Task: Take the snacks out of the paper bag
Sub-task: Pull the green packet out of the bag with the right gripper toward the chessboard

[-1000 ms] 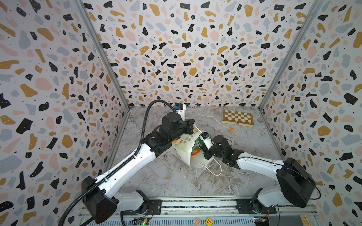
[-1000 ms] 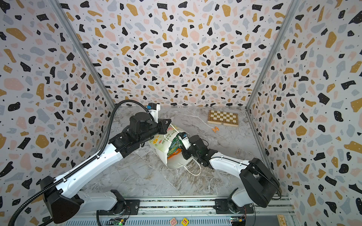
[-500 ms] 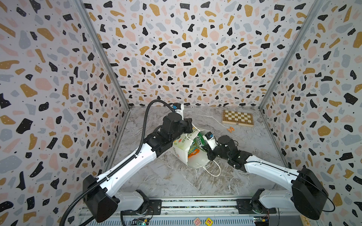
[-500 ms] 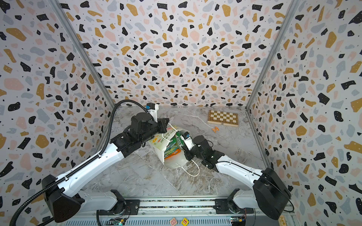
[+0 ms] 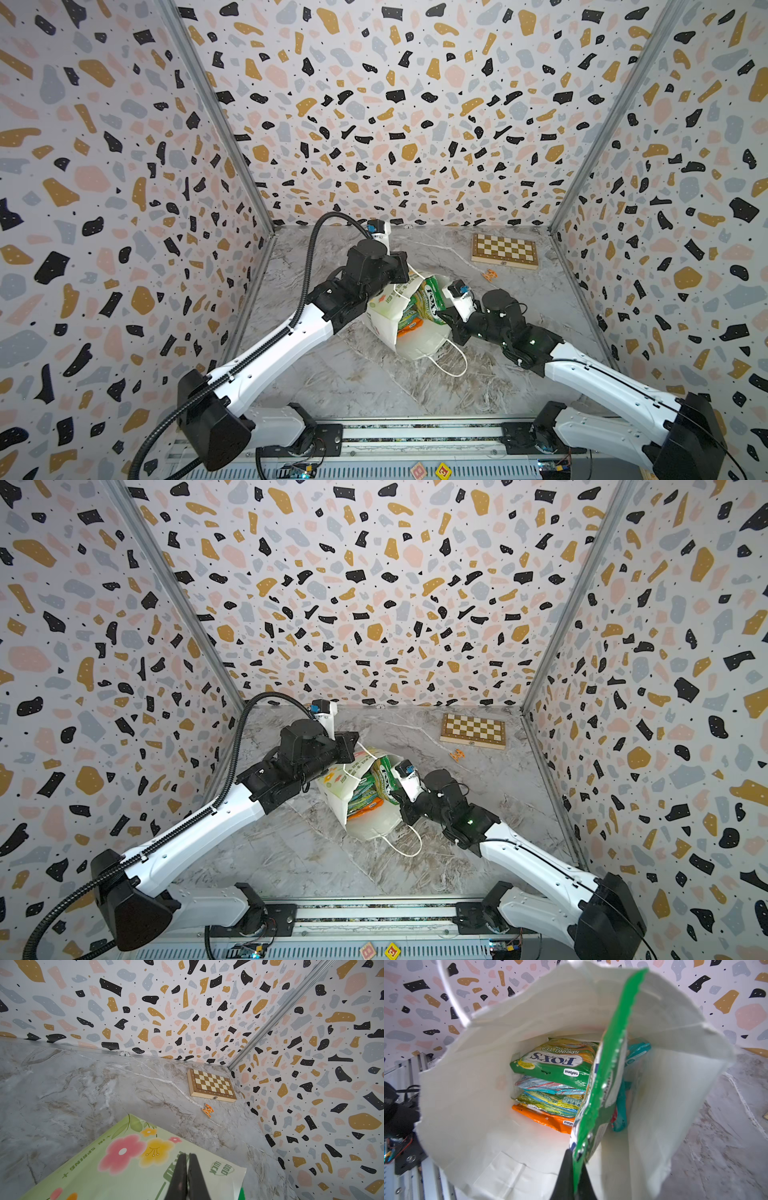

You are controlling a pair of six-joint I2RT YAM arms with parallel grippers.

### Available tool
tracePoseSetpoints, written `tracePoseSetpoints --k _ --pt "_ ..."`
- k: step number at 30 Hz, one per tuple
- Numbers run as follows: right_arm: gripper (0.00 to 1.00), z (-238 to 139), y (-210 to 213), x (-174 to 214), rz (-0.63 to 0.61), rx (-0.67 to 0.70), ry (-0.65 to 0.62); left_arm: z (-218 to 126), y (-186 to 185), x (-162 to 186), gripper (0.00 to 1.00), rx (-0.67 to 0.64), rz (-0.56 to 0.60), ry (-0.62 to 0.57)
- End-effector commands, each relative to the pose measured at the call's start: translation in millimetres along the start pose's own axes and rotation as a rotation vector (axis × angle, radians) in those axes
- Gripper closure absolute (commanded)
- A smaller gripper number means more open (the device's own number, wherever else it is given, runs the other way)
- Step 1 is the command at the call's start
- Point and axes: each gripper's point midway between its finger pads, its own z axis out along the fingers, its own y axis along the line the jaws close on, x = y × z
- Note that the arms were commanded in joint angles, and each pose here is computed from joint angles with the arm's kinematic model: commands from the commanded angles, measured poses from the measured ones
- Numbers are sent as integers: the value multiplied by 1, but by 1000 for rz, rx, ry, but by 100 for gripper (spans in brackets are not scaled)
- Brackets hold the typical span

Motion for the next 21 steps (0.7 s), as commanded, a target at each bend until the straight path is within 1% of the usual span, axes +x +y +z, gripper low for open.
tracePoseSetpoints --k 1,3,9,15,21 --pt "100 -31 16 -50 -54 -54 -129 1 0 -5 100 -2 -9 -31" --pt "100 -41 19 -57 -69 -55 -146 2 0 -5 100 -3 -11 -30" --pt "100 -65 12 -76 -96 14 -182 4 -1 -5 100 -2 -11 -31" --pt "100 -101 11 -108 -108 65 -283 3 -3 -4 100 12 -6 -24" --pt "100 -138 -3 -138 -101 190 -377 2 -7 -5 100 31 6 -20"
